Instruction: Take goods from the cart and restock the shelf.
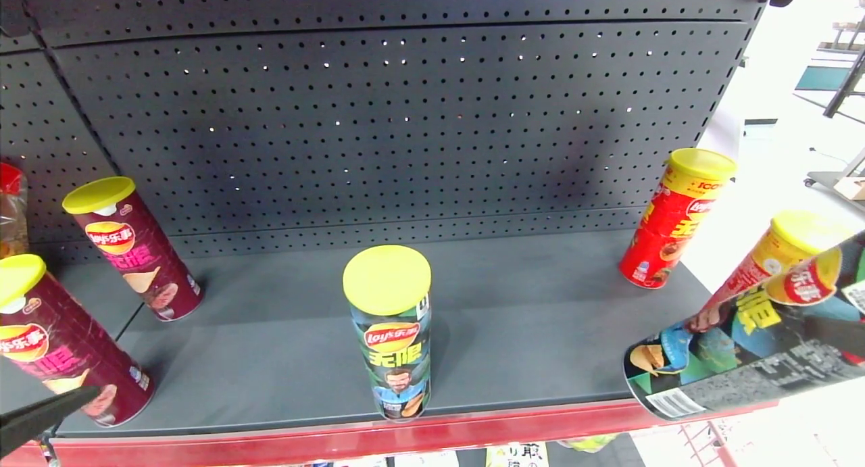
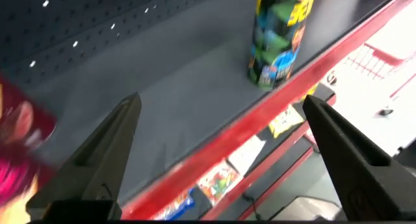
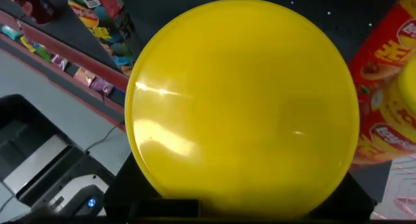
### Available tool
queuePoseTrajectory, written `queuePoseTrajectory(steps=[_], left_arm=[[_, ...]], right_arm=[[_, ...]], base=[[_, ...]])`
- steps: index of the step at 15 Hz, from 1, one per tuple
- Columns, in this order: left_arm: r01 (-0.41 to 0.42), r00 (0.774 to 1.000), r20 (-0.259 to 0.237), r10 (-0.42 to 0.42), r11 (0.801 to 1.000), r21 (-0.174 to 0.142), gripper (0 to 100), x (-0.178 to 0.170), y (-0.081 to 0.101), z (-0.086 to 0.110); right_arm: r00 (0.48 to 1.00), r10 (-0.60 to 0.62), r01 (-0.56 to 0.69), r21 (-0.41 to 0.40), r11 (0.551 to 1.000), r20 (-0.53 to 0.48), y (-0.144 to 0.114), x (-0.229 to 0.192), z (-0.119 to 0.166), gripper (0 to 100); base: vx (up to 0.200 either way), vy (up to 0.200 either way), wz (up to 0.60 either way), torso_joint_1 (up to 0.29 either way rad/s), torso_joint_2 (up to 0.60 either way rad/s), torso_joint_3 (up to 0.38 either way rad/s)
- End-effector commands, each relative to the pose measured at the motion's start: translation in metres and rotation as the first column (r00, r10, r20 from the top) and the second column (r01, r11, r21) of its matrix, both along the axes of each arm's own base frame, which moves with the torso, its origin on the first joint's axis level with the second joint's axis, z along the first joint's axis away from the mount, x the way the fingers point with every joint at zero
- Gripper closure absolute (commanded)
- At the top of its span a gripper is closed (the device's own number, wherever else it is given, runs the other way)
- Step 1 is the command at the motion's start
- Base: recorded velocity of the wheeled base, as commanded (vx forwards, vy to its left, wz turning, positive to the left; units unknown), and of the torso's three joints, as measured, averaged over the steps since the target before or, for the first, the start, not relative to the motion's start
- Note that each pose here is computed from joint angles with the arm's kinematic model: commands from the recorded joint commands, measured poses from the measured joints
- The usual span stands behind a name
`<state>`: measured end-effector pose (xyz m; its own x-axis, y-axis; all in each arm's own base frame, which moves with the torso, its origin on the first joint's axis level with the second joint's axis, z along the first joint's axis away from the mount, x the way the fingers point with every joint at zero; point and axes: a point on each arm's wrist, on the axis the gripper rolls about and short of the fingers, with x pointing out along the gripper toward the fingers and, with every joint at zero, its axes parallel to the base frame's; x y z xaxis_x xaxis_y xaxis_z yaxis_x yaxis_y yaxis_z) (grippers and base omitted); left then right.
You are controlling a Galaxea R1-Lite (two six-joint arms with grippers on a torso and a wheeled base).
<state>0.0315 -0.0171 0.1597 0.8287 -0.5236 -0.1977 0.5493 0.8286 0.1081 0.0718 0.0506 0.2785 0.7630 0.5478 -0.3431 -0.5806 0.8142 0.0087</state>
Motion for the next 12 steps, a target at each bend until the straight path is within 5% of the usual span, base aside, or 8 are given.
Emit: queuePoseTrajectory(steps=[1,12], left_arm=[[-0.031,0.997,0.076,0.033,0.999,-0.027,0,-0.027,0.012,0.004],[-0.091,0.992,0.086,0.093,0.996,-0.021,0,-0.047,0.022,-0.006]], right_arm=[[0.998,0.043,-0.046,-0.045,0.998,-0.052,0.021,0.02,-0.001,100],[0.995,0.068,-0.079,-0.154,0.985,-0.075,0.089,0.076,-0.02,100]], base=[[0.0,0.0,0.0,0.0,0.0,0.0],[0.0,0.0,0.0,0.0,0.0,0.0]])
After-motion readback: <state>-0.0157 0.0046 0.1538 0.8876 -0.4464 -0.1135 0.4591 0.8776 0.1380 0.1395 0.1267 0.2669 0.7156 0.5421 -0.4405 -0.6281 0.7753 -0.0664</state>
